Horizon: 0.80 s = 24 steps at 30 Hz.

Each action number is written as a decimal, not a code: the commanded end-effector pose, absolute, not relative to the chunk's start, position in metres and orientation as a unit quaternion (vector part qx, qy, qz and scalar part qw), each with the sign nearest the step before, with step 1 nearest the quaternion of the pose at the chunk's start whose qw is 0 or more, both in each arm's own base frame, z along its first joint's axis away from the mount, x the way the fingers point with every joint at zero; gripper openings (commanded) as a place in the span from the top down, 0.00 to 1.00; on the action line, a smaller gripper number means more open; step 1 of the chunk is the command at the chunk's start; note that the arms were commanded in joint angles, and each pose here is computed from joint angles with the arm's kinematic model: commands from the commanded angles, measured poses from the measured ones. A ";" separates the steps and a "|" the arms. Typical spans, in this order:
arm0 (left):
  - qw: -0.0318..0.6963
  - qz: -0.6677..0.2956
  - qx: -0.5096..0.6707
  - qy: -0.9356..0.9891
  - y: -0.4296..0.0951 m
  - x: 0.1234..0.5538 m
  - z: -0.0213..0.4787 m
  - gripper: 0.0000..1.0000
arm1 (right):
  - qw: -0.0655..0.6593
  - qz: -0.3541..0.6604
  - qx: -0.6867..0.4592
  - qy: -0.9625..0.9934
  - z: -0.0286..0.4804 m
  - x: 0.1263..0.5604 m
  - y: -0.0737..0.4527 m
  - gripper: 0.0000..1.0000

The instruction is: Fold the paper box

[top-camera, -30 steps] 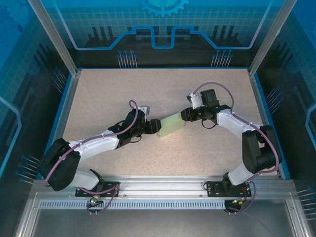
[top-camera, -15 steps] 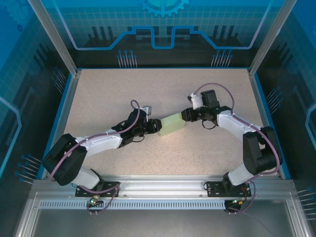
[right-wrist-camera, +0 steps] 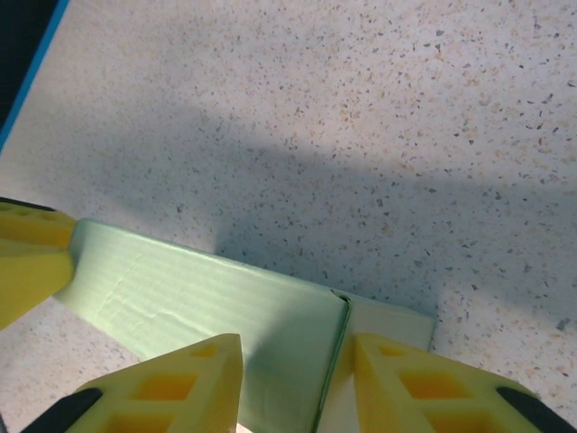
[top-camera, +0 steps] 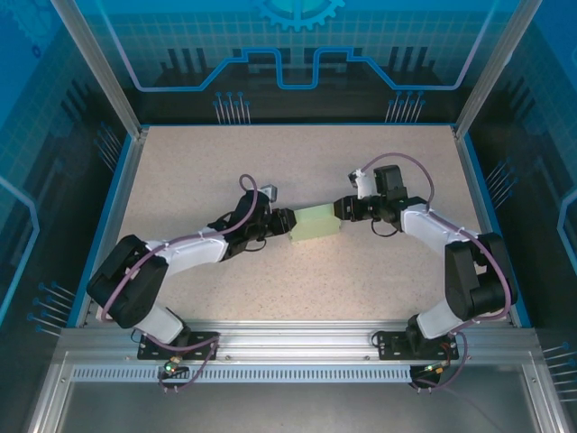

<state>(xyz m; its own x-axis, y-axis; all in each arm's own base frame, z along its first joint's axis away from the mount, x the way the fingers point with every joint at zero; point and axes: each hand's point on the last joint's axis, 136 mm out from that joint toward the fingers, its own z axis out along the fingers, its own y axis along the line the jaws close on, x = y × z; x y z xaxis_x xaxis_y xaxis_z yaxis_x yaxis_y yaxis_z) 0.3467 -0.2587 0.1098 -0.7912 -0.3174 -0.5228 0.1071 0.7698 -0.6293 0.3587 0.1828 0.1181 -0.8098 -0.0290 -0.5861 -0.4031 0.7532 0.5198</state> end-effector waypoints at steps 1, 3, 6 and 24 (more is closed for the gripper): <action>0.322 -0.327 -0.040 0.887 -0.266 0.359 0.116 0.64 | 0.274 0.409 -0.141 0.859 0.141 0.355 0.211 0.64; 0.331 -0.327 -0.040 0.884 -0.265 0.369 0.124 0.64 | 0.282 0.413 -0.138 0.855 0.148 0.364 0.213 0.64; 0.344 -0.318 -0.036 0.883 -0.264 0.384 0.133 0.64 | 0.293 0.412 -0.138 0.852 0.157 0.377 0.215 0.65; 0.367 -0.289 -0.014 0.884 -0.268 0.436 0.149 0.61 | 0.301 0.386 -0.131 0.862 0.148 0.431 0.222 0.65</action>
